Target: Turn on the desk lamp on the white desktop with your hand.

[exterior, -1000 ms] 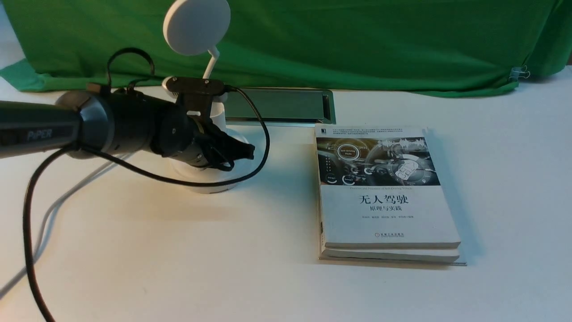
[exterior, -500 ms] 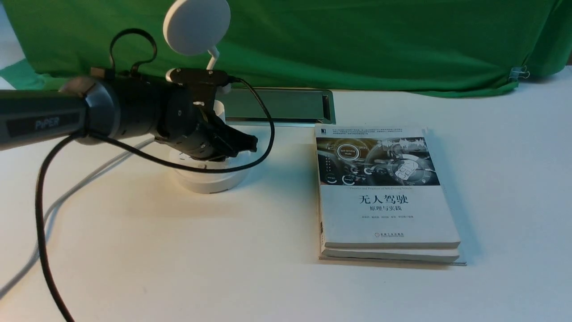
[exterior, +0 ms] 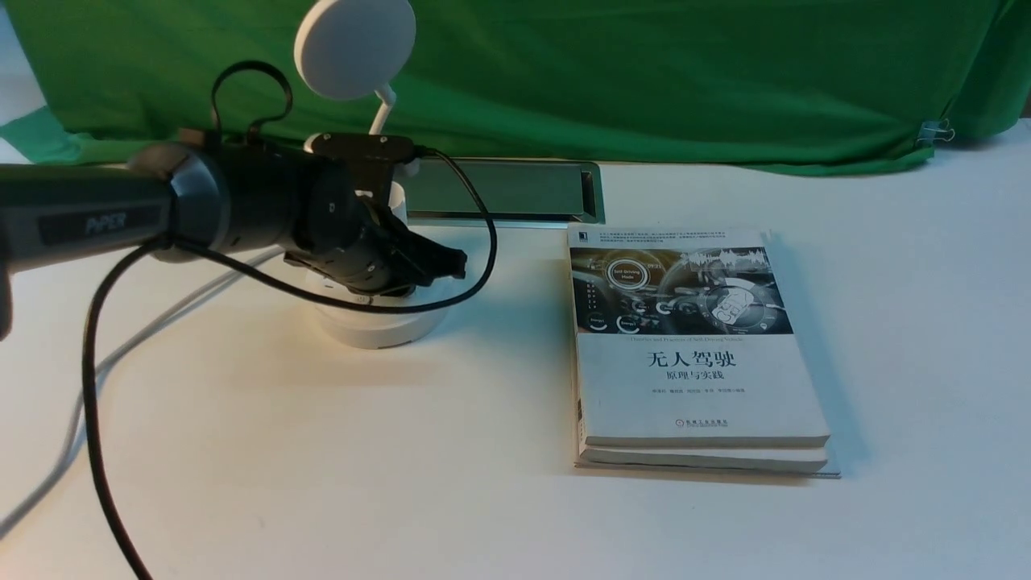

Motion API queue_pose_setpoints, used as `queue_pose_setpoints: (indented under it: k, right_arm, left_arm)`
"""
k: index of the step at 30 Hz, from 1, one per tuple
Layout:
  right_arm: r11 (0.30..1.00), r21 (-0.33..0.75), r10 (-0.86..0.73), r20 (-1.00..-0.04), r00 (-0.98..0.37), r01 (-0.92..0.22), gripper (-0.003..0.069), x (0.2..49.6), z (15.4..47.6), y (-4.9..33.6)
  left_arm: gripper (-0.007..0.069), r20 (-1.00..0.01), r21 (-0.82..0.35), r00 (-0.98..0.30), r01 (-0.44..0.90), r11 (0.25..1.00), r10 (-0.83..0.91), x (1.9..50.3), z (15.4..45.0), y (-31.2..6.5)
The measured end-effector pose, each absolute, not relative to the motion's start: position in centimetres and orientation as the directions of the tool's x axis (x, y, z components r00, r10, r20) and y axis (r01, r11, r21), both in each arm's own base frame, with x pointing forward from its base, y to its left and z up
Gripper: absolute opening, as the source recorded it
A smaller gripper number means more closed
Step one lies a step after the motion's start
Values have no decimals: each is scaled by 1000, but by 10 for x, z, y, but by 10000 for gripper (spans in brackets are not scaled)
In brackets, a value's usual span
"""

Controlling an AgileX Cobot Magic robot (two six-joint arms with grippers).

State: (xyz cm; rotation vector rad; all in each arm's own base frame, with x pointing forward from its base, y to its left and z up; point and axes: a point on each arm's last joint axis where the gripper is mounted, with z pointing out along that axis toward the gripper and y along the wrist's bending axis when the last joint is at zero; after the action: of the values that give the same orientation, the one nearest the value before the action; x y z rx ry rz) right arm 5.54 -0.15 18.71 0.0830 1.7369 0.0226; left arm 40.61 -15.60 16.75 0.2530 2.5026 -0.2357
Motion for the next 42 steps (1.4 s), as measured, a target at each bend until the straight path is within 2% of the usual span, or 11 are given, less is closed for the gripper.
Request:
queue_pose_setpoints:
  k: [5,10,14,18,21,26,30,37,42]
  right_arm:
    - [997,62,68,-984,-165,43,241,55,187,-2]
    - [997,63,70,-984,-165,43,241,55,187,-2]
    - [997,63,70,-984,-165,43,241,55,187,-2]
    - [997,63,70,-984,-165,43,241,55,187,-2]
    - [997,63,70,-984,-165,43,241,55,187,-2]
    - [997,63,70,-984,-165,43,241,55,187,-2]
    - [997,63,69,-984,-164,43,241,55,187,-2]
    - [997,63,70,-984,-165,43,241,55,187,-2]
    - [997,63,70,-984,-165,43,241,55,187,-2]
  left_arm:
    - [21,-603,-122,-790,227,966,110,412,161,-158]
    - [21,-627,-125,-772,230,965,103,413,167,-159]
    - [21,-617,-129,-781,227,965,101,403,182,-155]
    - [21,-656,-178,-753,224,958,54,390,226,-154]
    - [21,-632,-217,-773,245,945,56,376,234,-159]
    - [21,-540,-274,-833,305,912,116,336,212,-171]
    - [21,-516,-289,-842,341,894,154,301,200,-173]
    - [21,-572,-289,-809,355,889,137,269,218,-158]
    - [21,-742,-262,-659,452,853,122,220,275,-133]
